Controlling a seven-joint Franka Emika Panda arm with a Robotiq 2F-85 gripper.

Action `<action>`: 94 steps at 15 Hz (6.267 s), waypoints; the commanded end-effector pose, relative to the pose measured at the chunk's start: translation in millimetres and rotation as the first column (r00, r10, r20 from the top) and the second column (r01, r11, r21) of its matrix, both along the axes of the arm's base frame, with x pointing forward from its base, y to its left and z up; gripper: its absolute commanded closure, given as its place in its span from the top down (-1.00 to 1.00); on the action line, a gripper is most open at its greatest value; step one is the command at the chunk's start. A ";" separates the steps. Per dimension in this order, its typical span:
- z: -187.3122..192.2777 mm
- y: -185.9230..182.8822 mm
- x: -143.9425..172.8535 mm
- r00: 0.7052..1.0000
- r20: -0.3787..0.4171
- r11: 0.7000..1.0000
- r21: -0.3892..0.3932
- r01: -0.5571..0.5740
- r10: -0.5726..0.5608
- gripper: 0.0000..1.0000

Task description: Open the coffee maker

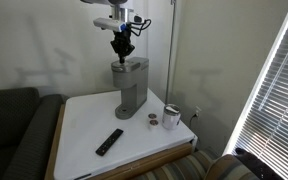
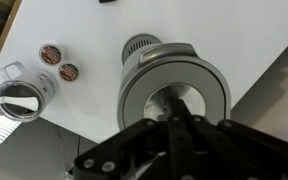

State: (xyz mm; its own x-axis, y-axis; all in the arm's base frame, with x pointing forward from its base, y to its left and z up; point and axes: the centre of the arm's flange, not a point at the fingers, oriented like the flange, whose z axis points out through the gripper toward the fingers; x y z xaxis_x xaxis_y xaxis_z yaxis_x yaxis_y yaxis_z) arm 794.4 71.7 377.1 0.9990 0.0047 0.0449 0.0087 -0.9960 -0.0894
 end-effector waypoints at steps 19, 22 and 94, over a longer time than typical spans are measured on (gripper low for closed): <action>-52.6 12.8 51.3 0.972 -0.232 1.000 -0.015 0.026 -0.028 -1.00; -52.5 15.7 48.1 0.968 -0.252 1.000 -0.014 0.016 -0.019 -1.00; 38.0 21.7 -27.6 0.996 -0.086 0.994 -0.103 -0.035 0.026 1.00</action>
State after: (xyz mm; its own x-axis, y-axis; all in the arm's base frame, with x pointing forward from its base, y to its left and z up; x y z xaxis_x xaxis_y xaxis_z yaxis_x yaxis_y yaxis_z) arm 771.6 94.6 421.2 0.9998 -0.0158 -0.0125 -0.0155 -0.9996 0.0235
